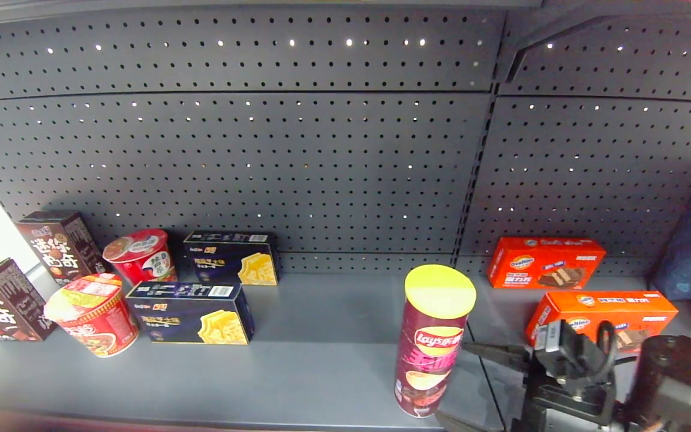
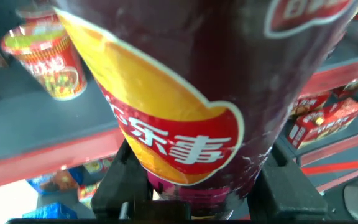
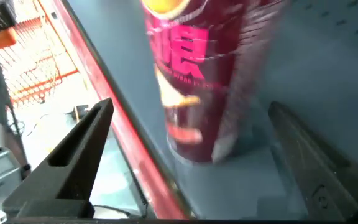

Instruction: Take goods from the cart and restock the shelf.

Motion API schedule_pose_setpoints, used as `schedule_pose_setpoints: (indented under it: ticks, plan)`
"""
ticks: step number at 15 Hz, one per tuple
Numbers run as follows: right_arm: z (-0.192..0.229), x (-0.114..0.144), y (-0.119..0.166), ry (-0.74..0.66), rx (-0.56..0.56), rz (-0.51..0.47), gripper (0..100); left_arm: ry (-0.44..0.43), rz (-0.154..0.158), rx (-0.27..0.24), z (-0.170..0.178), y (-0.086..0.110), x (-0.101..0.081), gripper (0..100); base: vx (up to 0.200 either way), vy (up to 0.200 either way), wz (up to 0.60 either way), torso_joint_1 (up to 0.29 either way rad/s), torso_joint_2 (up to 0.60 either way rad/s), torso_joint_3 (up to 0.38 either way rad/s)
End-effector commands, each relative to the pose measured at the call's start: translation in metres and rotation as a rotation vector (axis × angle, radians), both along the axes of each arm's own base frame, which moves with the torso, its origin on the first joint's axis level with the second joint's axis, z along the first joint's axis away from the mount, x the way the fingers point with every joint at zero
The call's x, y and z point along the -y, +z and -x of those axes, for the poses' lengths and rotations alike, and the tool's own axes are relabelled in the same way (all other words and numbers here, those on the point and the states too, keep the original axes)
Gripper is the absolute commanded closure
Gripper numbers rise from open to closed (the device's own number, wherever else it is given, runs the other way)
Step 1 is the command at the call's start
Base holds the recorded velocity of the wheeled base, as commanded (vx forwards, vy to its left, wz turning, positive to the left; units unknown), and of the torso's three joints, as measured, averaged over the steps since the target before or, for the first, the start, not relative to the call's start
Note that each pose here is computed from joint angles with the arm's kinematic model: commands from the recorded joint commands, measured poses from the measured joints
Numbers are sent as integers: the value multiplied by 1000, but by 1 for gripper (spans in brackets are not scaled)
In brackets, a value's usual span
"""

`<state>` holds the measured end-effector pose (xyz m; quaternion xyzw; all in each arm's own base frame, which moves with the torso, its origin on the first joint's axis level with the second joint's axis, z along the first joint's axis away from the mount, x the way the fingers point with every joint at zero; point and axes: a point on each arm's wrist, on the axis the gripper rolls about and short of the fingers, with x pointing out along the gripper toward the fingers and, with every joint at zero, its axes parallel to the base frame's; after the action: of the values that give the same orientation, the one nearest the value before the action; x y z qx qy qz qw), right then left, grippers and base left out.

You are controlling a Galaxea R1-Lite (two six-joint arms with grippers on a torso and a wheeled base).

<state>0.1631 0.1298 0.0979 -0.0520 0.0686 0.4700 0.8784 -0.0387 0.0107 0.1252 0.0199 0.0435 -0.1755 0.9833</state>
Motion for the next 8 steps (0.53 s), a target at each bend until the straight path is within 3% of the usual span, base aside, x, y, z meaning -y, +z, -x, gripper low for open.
schedule_pose_setpoints:
  ticks: [1, 3, 5, 8]
  plan:
    - [25, 40, 28, -102, 118, -61, 0, -24, -9, 11, -1, 17, 1, 100, 0, 0, 0, 0, 0, 0]
    - [44, 55, 42, -128, 136, -57, 0, -98, -58, -9, -14, 48, 6, 100, 0, 0, 0, 0, 0, 0]
    - [53, 62, 62, -148, 140, -42, 0, -163, -74, -20, -29, 71, 13, 100, 0, 0, 0, 0, 0, 0]
    - [74, 73, 89, -316, 76, 43, 0, -266, -65, -59, -61, 87, 25, 100, 0, 0, 0, 0, 0, 0]
